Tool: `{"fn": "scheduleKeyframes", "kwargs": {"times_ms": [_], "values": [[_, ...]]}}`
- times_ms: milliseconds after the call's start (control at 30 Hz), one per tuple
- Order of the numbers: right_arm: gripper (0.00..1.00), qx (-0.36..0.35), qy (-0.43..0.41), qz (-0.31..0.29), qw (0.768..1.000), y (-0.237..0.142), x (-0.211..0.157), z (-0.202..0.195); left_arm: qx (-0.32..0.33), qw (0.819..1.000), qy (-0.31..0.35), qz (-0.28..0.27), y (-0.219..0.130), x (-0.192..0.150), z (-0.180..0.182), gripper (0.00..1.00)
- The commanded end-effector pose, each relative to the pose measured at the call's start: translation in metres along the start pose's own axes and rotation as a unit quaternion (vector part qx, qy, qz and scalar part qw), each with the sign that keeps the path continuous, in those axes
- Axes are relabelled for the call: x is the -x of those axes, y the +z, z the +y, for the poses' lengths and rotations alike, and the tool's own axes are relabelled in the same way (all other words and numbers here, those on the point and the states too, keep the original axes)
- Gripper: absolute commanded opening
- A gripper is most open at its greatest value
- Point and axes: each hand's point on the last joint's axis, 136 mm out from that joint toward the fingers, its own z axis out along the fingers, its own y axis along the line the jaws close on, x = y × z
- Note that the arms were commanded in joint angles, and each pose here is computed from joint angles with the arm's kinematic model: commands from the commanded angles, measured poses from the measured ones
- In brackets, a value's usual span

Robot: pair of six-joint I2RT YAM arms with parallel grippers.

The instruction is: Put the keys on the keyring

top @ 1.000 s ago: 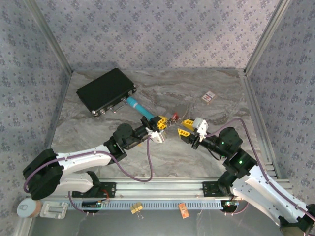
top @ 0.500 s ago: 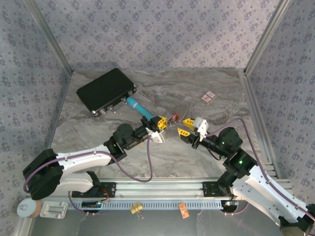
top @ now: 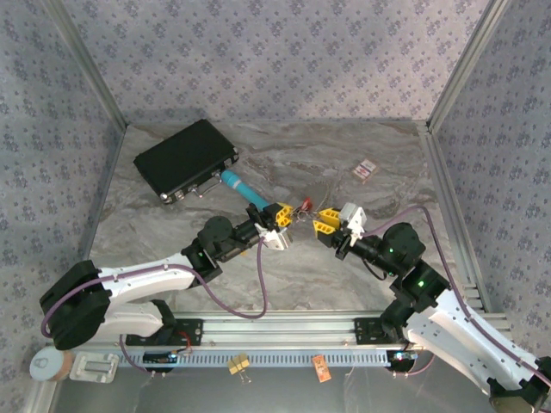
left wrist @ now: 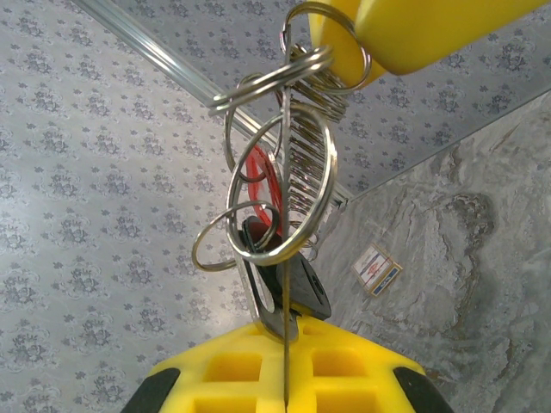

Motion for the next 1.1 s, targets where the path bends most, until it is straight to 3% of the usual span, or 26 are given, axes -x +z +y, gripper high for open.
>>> {"fn": "scheduleKeyframes", "kwargs": {"times_ms": [0, 300, 533, 700, 1067], "values": [[0.22, -0.006, 0.003, -0.026, 1.0, -0.002, 0.015, -0.002, 0.024, 0.999, 0.006, -0.027, -0.004, 0.015, 0.016, 0.0], [0.14, -0.012, 0.005, -0.022, 1.0, 0.0, 0.015, -0.005, 0.025, 0.999, 0.006, -0.028, -0.004, 0.016, 0.016, 0.0], [0.0, -0.017, 0.005, -0.013, 1.0, 0.003, 0.012, -0.007, 0.021, 1.0, 0.004, -0.018, -0.004, 0.012, 0.014, 0.0], [0.0, -0.027, 0.011, -0.002, 1.0, 0.005, 0.008, -0.011, 0.013, 1.0, -0.008, 0.012, -0.002, 0.0, 0.008, 0.0], [0.0, -0.087, 0.112, 0.026, 0.989, 0.018, -0.011, -0.034, 0.004, 0.996, -0.064, 0.057, -0.003, -0.026, -0.016, 0.0]]}}
